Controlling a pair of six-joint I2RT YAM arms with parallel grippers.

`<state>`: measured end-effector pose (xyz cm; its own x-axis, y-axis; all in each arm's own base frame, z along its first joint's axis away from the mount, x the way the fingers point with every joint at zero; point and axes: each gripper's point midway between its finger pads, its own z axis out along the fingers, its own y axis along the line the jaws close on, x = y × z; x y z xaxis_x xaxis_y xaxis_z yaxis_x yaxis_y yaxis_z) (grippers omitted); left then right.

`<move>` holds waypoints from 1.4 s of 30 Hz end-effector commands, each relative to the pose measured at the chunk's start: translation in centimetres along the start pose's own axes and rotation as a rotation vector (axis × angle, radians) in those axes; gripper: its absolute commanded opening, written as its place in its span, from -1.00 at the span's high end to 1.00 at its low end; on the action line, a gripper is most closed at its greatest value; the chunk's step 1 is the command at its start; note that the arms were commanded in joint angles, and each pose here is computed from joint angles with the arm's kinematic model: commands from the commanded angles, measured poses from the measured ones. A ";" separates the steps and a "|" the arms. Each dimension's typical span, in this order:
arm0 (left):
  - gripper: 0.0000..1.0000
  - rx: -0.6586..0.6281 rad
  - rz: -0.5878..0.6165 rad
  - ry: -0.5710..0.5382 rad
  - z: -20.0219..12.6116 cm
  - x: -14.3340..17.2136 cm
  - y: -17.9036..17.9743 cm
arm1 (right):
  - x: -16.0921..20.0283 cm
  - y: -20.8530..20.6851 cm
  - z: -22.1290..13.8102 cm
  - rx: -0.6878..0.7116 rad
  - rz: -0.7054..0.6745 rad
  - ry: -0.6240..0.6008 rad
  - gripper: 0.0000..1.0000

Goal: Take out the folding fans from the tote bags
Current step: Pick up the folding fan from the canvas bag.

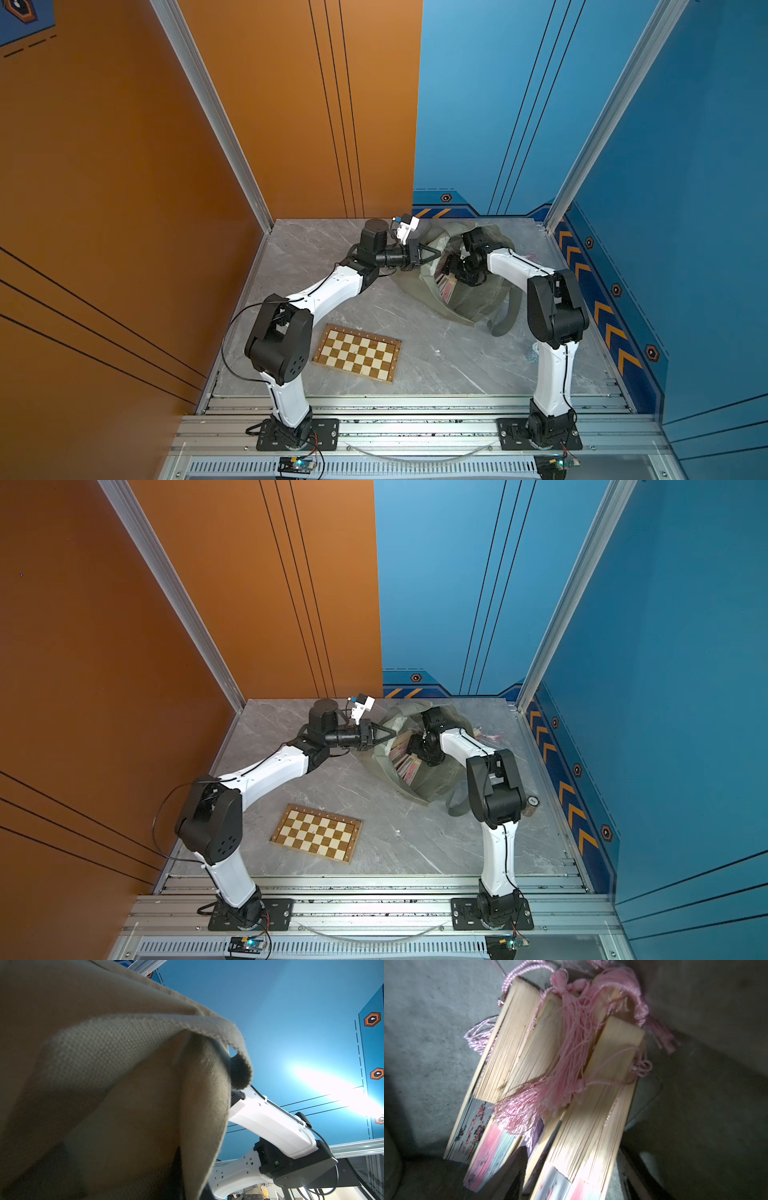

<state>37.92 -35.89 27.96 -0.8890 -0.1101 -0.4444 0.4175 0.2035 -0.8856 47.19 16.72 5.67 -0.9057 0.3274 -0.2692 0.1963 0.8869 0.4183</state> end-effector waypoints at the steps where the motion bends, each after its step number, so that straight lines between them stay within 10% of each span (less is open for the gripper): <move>1: 1.00 0.048 0.049 0.021 0.1 -0.2 -1.6 | 0.5 -3.2 0.8 0.073 0.078 0.030 -0.33; 21: 1.00 0.037 0.055 0.012 -0.2 -0.2 -1.4 | -0.8 -1.3 -3.2 -0.020 0.054 -0.057 -0.11; 30: 1.00 -0.001 0.061 0.039 0.1 0.5 -0.9 | -1.5 -0.9 -4.4 -0.062 0.062 -0.095 -0.36; 42: 1.00 -0.017 0.066 0.046 0.3 0.8 -0.7 | -1.2 0.2 -2.9 -0.158 0.154 -0.059 -0.08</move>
<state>37.52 -36.10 27.34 -0.8778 -0.0749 -0.4731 0.4461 0.2315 -0.8645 46.22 16.29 8.29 -0.8759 0.4111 -0.2528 0.2209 0.8073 0.5472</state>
